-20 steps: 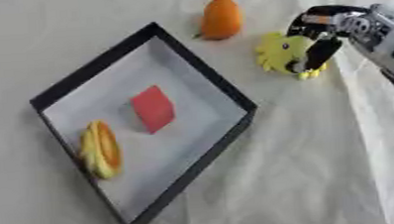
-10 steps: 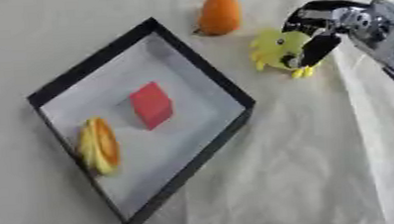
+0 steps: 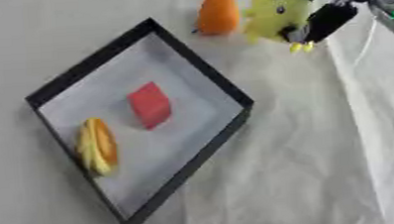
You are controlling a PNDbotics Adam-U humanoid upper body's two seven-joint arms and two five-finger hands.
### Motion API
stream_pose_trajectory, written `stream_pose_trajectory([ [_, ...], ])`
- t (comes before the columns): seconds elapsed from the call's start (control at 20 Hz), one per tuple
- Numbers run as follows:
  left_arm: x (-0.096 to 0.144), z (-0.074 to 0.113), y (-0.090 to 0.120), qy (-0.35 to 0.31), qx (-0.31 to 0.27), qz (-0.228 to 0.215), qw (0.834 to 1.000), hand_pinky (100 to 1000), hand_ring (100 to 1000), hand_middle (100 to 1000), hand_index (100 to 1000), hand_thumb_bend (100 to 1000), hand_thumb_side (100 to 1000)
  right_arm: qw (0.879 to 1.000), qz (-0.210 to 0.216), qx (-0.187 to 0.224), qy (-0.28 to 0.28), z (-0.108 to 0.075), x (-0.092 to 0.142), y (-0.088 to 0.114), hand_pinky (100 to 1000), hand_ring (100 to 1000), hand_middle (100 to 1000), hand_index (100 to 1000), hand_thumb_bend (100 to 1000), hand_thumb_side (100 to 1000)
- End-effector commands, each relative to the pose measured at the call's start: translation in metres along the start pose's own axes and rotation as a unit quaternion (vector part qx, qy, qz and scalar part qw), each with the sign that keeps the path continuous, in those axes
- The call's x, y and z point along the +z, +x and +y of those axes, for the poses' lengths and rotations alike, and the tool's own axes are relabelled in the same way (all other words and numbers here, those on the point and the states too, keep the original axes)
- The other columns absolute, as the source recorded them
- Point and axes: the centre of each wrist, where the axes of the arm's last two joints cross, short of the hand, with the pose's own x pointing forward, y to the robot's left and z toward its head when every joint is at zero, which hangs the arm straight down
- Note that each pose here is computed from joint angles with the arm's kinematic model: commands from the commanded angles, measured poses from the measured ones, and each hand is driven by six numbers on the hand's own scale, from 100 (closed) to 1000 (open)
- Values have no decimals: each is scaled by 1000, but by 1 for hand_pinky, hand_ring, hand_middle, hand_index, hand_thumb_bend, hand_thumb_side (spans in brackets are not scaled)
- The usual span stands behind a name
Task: Pick up objects on the table and place them in the box.
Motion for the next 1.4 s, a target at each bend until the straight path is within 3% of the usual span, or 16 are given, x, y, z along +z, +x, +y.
stream_pose_trajectory([
  [0.05,-2,12,7,11,-17,-14,1000,856,791,742,802,390,568,998,-44,34,-25,-20,20,30,814,690,558,636,193,100],
  [0.15,-3,12,7,11,-17,-15,1000,856,791,742,802,390,567,996,-74,45,-16,-19,25,46,814,689,560,638,195,100],
  [0.35,-3,12,8,10,-16,-17,1000,856,791,742,802,386,568,991,-123,60,9,-17,23,58,812,682,565,642,200,100],
  [0.65,-4,12,9,7,-16,-20,1000,857,791,742,802,391,567,982,-164,75,52,-12,13,75,805,675,575,652,212,100],
  [1.05,-4,12,8,6,-16,-20,1000,857,790,742,801,386,569,972,-175,110,112,1,-5,111,801,684,589,666,232,100],
  [1.3,-3,11,7,7,-15,-17,1000,857,790,741,801,383,571,971,-167,110,134,9,-19,130,799,687,593,670,237,100],
  [1.4,-2,11,7,8,-14,-16,1000,858,790,735,800,381,572,970,-168,107,139,12,-25,134,802,713,622,701,283,100],
])
